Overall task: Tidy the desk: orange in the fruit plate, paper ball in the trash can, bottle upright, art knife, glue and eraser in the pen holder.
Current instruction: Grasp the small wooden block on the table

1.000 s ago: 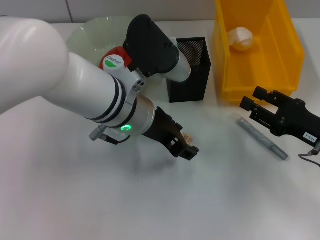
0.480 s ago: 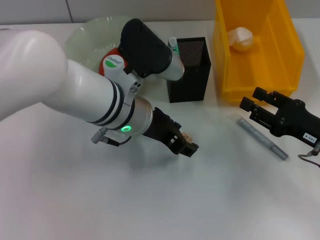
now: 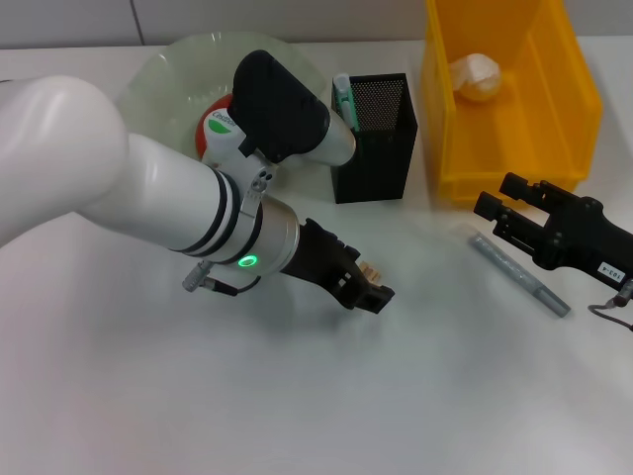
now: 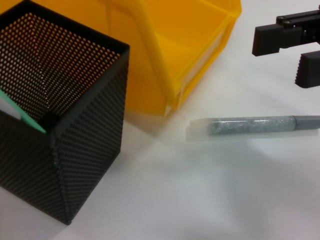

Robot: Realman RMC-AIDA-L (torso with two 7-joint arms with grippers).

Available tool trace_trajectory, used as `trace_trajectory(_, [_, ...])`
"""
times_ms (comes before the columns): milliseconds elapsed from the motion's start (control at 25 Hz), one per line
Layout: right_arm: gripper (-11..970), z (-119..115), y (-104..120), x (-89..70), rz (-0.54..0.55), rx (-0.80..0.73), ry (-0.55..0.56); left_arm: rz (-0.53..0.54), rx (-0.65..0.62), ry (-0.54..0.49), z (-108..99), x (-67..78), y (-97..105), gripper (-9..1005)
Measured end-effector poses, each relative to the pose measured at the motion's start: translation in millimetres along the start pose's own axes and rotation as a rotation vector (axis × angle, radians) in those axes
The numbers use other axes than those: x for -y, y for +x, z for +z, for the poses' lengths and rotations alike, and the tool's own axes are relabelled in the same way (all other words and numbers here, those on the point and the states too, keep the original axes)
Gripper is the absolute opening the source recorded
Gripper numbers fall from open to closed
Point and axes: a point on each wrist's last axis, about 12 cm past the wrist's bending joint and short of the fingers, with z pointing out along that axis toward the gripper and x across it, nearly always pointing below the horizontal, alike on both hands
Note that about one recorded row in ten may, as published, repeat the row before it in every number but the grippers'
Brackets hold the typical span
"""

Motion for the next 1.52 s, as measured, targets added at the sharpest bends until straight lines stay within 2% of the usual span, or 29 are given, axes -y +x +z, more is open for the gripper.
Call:
trace_trajectory(520, [563, 3.6, -0.1, 0.4, 0.003, -0.004, 0.001, -0.011, 0.006, -0.02, 3.4, -5.0, 4.1, 667])
trace_trajectory(1520, [563, 5.7, -1.3, 0.8, 0.0, -0.004, -0.002, -0.012, 0.014, -0.016, 5.0, -4.0, 4.6, 618])
